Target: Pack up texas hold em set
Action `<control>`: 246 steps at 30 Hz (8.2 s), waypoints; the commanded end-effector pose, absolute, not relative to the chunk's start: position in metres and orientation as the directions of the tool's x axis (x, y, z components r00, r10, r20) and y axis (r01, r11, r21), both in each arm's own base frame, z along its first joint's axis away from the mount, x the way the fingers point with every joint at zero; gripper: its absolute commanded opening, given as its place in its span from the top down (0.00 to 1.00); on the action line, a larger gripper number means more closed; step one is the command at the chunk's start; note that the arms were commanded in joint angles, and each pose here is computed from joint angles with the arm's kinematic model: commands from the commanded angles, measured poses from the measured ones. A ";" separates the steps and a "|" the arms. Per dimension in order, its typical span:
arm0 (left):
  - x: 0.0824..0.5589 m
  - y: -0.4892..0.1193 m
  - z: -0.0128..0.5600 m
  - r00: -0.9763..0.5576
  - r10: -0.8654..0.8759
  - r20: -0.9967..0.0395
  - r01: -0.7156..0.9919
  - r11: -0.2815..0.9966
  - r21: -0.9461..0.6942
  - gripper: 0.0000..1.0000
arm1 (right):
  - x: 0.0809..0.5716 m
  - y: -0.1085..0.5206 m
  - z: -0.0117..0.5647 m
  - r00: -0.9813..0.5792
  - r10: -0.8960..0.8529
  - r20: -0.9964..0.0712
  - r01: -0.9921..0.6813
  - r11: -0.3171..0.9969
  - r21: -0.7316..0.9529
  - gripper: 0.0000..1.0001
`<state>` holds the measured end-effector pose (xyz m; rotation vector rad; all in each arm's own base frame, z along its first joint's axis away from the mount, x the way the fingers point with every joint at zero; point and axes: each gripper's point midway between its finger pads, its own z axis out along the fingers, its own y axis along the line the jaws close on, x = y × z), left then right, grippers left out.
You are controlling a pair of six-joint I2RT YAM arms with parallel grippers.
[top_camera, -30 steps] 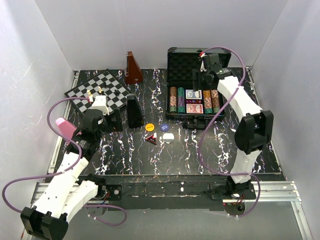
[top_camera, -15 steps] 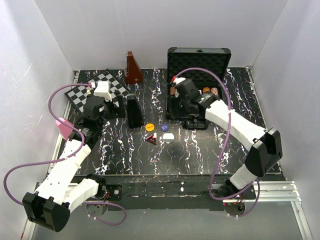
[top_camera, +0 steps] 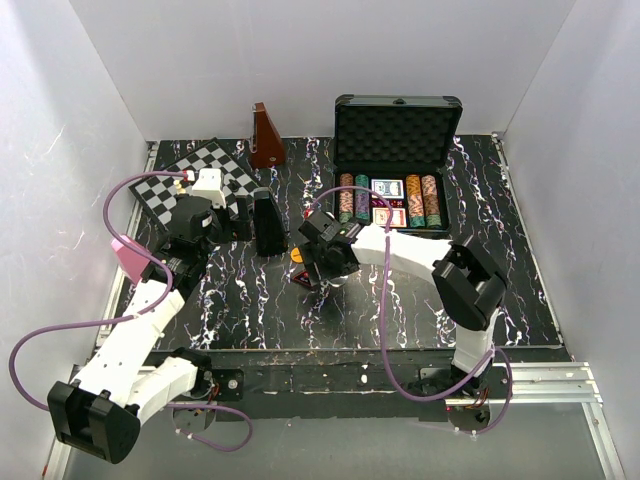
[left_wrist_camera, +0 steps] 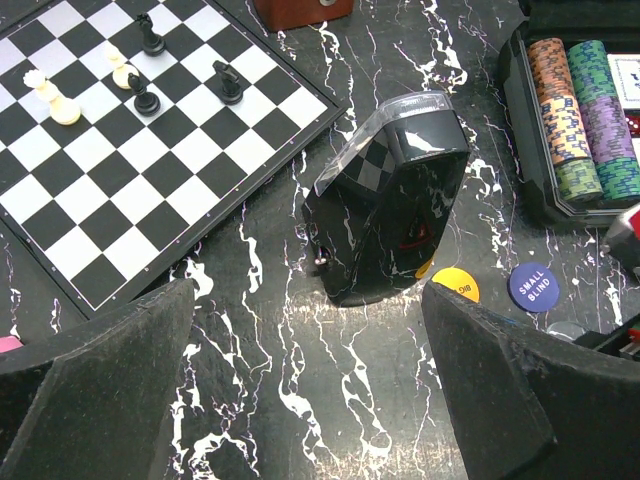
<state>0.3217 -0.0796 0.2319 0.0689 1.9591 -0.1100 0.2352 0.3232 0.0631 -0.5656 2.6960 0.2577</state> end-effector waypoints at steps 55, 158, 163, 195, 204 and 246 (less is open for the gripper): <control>0.322 -0.082 0.235 -0.371 -0.004 -0.929 0.112 0.993 -0.049 0.02 | 0.263 0.298 0.024 -0.888 -0.276 -0.368 -0.303 0.953 0.017 0.26; 0.320 -0.080 0.241 -0.355 -0.010 -0.935 0.107 0.993 -0.051 0.02 | 0.531 0.174 0.118 -0.771 -0.147 -0.619 -0.166 0.986 -0.028 0.26; 0.320 -0.080 0.241 -0.353 -0.010 -0.935 0.106 0.993 -0.051 0.02 | 0.508 0.184 0.153 -0.728 -0.136 -0.672 -0.205 0.979 0.024 0.28; 0.319 -0.084 0.244 -0.347 -0.026 -0.938 0.123 0.990 -0.073 0.02 | 0.273 0.378 0.081 -0.686 -0.475 -0.551 -0.652 0.737 0.176 0.19; 0.319 -0.086 0.242 -0.353 -0.025 -0.935 0.128 0.989 -0.075 0.02 | 0.274 0.396 0.062 -0.700 -0.456 -0.549 -0.613 0.778 0.137 0.16; 0.318 -0.085 0.243 -0.350 -0.025 -0.936 0.129 0.989 -0.074 0.02 | 0.280 0.412 0.050 -0.783 -0.308 -0.541 -0.402 0.913 0.062 0.16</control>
